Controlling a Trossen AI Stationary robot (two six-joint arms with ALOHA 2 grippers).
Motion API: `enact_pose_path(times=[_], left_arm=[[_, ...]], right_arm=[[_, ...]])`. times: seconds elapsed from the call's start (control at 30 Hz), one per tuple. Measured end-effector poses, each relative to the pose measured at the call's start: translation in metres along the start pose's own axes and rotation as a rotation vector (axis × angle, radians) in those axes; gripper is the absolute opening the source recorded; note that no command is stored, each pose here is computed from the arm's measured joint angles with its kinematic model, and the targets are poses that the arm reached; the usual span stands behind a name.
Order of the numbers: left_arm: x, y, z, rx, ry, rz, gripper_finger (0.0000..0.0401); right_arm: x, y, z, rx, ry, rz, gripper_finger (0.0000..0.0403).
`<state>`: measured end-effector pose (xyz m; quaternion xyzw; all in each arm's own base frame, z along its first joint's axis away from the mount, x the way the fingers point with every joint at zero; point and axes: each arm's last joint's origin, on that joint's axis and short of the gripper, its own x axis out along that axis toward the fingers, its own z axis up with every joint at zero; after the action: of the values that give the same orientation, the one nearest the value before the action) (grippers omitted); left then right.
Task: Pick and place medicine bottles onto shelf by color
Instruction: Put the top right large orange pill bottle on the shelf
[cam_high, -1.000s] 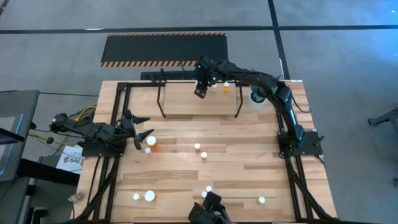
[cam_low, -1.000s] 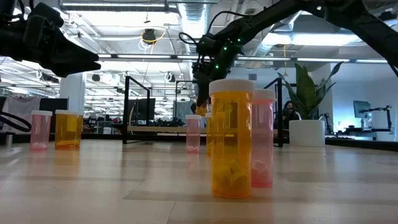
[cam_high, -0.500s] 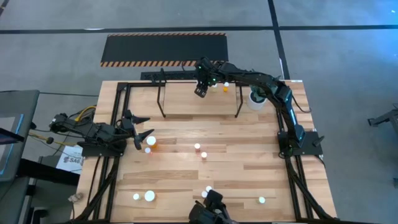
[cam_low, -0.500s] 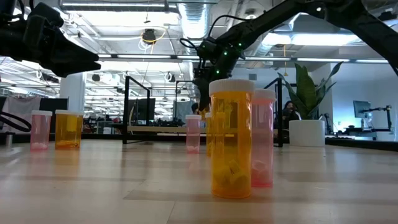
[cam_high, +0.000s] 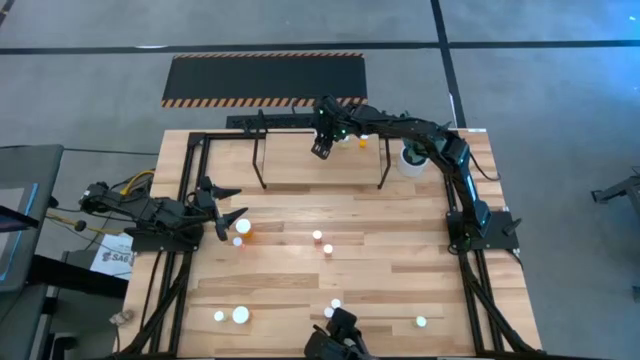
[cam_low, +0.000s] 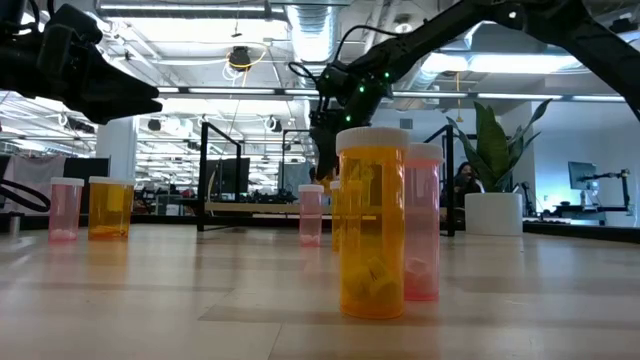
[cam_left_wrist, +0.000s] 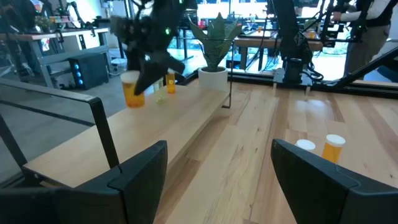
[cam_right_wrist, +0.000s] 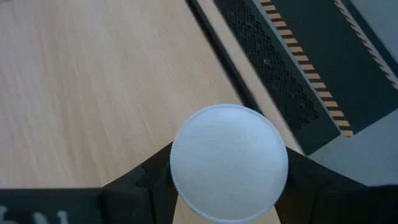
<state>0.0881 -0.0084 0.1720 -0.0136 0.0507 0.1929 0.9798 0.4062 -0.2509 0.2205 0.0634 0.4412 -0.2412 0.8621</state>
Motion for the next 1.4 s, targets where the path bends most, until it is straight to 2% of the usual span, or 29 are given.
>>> enact_pose_path(times=[0.1,0.77,1.4], left_arm=[[0.0,0.0,0.0,0.0,0.0,0.0,0.0273],[0.0,0.0,0.0,0.0,0.0,0.0,0.0273],[0.0,0.0,0.0,0.0,0.0,0.0,0.0273]], right_arm=[[0.005,0.002,-0.007,0.017,0.033,0.023,0.0224],[0.005,-0.009,-0.004,-0.014,-0.007,0.005,0.0225],[0.005,-0.004,-0.004,-0.068,-0.01,0.021,0.0224]])
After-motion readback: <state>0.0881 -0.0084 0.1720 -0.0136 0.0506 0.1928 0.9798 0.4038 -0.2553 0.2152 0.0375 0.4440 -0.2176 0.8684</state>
